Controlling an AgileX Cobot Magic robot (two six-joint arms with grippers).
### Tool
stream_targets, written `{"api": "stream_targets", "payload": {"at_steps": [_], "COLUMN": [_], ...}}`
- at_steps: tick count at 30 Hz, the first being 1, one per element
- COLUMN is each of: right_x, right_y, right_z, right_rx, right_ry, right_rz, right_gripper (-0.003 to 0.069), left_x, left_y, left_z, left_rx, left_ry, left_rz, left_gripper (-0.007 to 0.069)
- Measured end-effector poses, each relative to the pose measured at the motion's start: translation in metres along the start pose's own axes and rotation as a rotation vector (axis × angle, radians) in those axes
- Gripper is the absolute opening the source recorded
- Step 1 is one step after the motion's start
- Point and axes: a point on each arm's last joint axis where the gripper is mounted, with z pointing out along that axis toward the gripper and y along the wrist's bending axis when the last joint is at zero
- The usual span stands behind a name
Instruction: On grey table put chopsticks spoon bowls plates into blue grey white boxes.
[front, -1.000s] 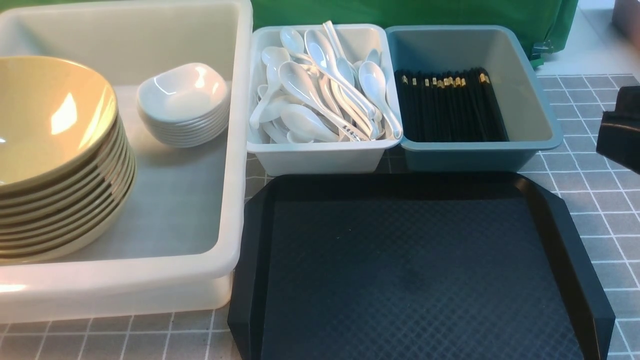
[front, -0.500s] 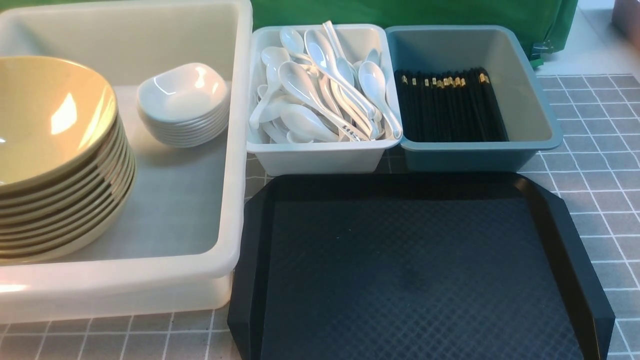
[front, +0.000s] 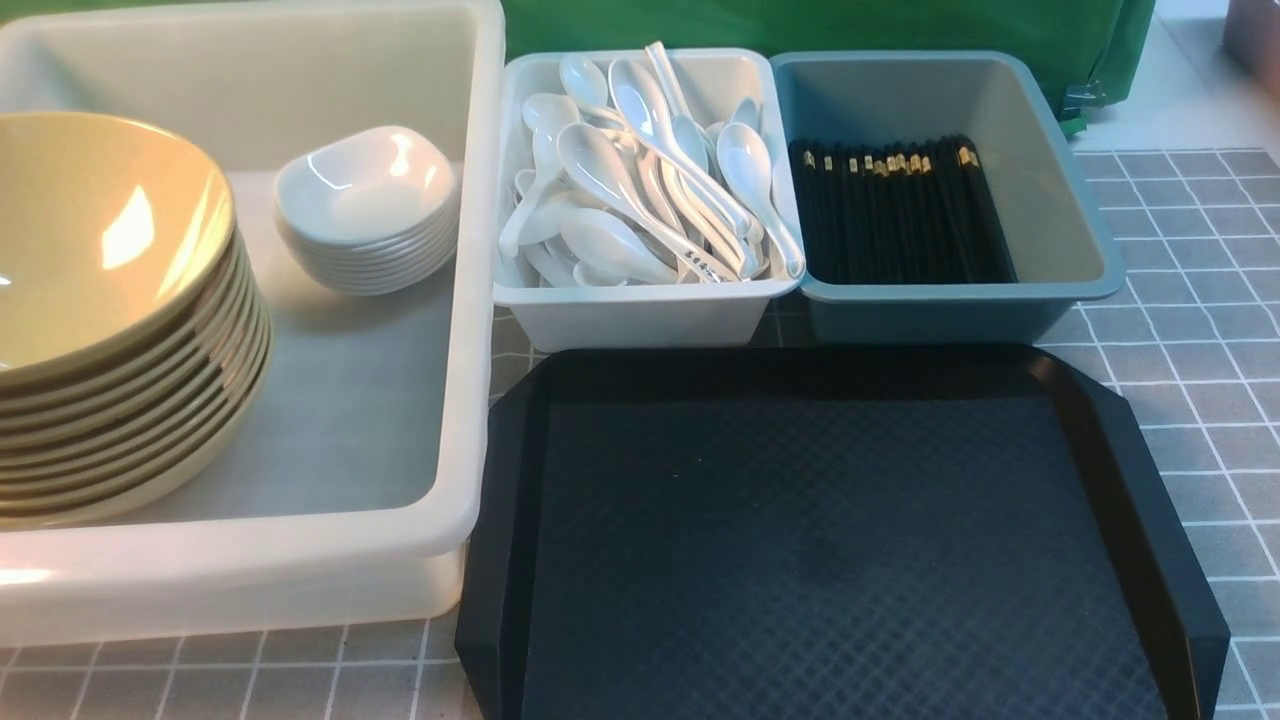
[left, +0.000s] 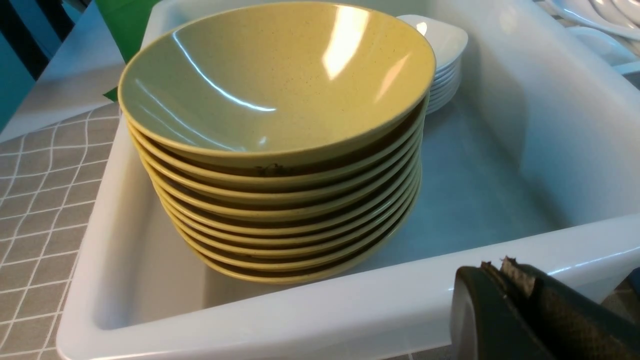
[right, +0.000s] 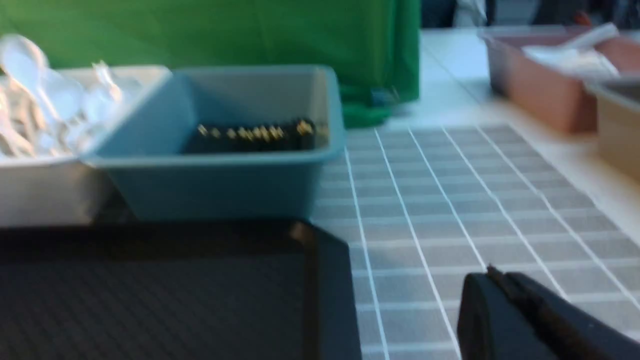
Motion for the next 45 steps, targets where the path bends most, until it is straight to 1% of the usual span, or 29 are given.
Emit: {"api": "stream_targets", "payload": {"at_steps": [5,39,43,45], "right_x": [0.012,0.012,0.012,0.012], "right_y": [-0.002,-0.002,-0.002,-0.002], "right_z": [-0.001,-0.001,-0.001,-0.001], "right_rx": [0.028,0.03,0.03,0.03], "right_ry": [0.127,0.129,0.129,0.129], "right_rz": [0.001,0.015,0.015,0.015], "right_gripper": [0.0034,0.0042,0.0045,0.0045], "left_x": [0.0,0.004,0.013,0.023], "left_y": [0.0,-0.002,-0.009,-0.014], "left_z": [0.0,0.002,0.01,0.025], "left_rx": [0.0,0.01,0.053,0.05], "left_ry": [0.0,0.008,-0.052,-0.151], "left_rz": [0.0,-0.006,-0.043,-0.067], "left_gripper": [-0.0008,-0.0008,-0.0008,-0.0008]}}
